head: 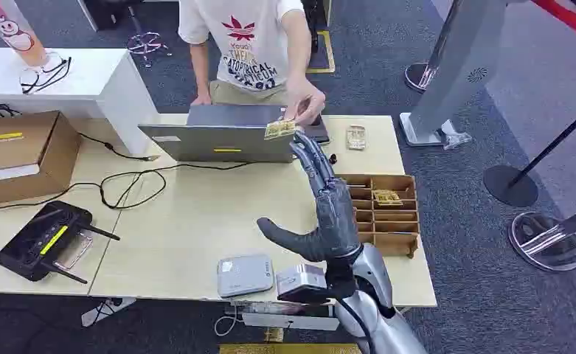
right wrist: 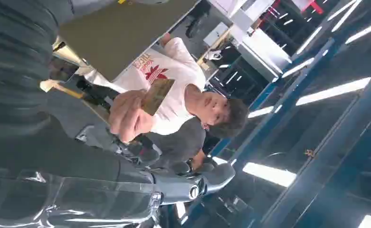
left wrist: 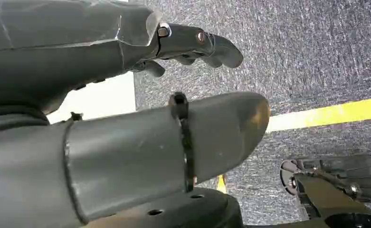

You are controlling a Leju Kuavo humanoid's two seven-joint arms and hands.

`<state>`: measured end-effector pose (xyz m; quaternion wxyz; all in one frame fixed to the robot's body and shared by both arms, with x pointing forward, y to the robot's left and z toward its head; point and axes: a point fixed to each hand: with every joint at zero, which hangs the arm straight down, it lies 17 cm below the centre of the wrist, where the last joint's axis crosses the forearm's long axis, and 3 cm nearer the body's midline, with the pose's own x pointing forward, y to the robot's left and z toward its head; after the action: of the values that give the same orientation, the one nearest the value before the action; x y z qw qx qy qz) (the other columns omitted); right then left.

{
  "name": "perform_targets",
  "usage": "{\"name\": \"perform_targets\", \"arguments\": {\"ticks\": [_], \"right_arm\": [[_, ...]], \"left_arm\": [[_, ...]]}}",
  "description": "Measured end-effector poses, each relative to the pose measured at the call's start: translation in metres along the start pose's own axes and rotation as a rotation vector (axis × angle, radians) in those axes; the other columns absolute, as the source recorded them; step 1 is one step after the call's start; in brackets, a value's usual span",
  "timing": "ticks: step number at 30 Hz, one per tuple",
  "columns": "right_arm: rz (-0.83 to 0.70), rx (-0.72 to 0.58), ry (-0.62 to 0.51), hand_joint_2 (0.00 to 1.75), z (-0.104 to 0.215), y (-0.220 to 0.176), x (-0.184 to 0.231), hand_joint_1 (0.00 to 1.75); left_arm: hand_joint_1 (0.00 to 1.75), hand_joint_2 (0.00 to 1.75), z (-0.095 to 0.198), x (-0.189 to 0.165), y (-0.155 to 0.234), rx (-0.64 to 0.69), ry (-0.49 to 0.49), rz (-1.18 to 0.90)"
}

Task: Pass the card to the sensor for recognition and then transmit it.

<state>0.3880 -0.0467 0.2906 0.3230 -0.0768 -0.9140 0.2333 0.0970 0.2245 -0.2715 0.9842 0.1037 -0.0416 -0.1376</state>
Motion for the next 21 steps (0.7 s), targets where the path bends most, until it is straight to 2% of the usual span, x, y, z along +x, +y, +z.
{"name": "perform_targets", "arguments": {"ticks": [5,11,21], "right_arm": [[0.149,-0.01,-0.079,1.75,-0.011,-0.001,0.007,0.0],[0.416,-0.007,-0.192,1.75,-0.03,0.005,0.006,0.0],[0.688,0.076,-0.233,1.75,-0.051,0.021,-0.028,0.0]], "left_arm": [[0.0,0.0,0.0,0.001,0.0,-0.003,-0.001,0.005],[0.0,0.0,0.0,0.002,0.0,-0.004,0.0,0.013],[0.0,0.0,0.0,0.005,0.001,-0.01,0.001,0.013]]}}
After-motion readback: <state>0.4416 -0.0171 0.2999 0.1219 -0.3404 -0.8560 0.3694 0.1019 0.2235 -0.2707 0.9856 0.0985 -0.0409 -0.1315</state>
